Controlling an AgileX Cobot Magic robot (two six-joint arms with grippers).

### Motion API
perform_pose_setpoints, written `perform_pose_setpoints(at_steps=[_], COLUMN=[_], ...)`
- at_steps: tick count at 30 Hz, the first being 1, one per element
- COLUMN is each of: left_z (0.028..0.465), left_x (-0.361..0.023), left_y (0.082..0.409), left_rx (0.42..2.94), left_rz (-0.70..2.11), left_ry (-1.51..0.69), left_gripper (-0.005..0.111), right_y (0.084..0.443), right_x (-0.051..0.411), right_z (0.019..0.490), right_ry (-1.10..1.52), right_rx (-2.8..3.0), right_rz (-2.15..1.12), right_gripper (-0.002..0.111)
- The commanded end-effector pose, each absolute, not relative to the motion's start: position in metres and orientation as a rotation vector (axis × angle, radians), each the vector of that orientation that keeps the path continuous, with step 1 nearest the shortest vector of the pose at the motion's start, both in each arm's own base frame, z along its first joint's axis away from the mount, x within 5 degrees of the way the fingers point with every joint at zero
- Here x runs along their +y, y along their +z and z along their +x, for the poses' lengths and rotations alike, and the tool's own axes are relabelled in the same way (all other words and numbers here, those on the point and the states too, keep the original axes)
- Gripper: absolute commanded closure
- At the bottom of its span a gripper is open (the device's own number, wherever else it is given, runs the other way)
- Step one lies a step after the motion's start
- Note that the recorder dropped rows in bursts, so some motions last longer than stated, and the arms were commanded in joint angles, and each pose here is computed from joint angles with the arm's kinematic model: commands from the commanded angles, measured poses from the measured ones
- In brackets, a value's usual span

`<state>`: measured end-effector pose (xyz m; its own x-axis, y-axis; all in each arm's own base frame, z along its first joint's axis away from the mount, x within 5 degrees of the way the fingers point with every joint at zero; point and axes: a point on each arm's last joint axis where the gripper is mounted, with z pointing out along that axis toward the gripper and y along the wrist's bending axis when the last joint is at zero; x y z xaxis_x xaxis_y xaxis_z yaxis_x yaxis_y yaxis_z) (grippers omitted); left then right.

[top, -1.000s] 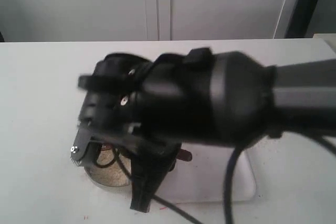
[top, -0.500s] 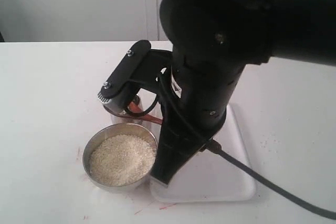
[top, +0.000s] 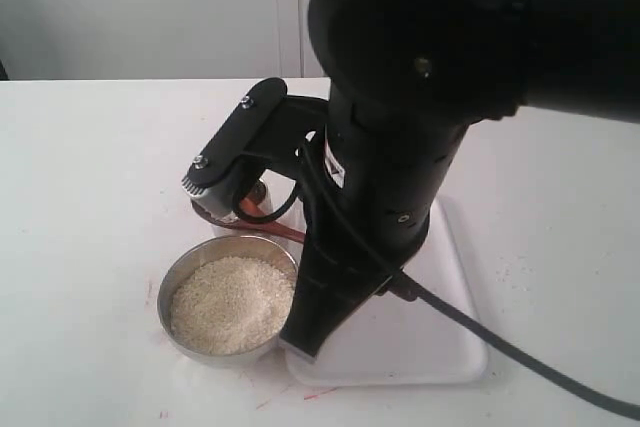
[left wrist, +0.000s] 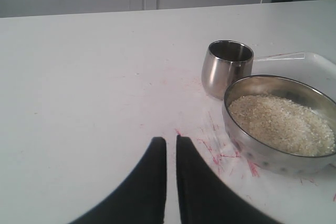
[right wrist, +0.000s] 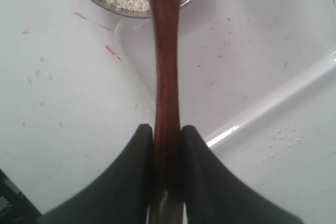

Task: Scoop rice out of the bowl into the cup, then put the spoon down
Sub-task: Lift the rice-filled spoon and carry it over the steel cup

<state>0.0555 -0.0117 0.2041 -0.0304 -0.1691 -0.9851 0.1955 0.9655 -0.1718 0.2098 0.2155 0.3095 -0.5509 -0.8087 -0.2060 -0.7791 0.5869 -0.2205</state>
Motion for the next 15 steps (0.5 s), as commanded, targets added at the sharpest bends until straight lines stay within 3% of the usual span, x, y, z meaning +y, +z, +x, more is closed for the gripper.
perform_pose_setpoints(at_steps=[1, 9, 15], left_z=[0.055, 0.055, 0.055], left_x=[-0.012, -0.012, -0.012], left_y=[0.206, 0.206, 0.206], left_rx=[1.567, 1.567, 1.567], left_rz=[0.009, 0.009, 0.009], left_ry=[-0.307, -0.307, -0.307], left_gripper=[0.092, 0.092, 0.092], right_y=[0.313, 0.332, 0.335], right_x=[0.212, 0.182, 0.198], right_z=[0.212, 0.251, 0.287], right_ry=[-0.146, -0.111, -0.109], right_rx=[2.556, 2.641, 2.626], right_rz=[-1.229, -0.862, -0.815], right_gripper=[0.108, 0.108, 0.108])
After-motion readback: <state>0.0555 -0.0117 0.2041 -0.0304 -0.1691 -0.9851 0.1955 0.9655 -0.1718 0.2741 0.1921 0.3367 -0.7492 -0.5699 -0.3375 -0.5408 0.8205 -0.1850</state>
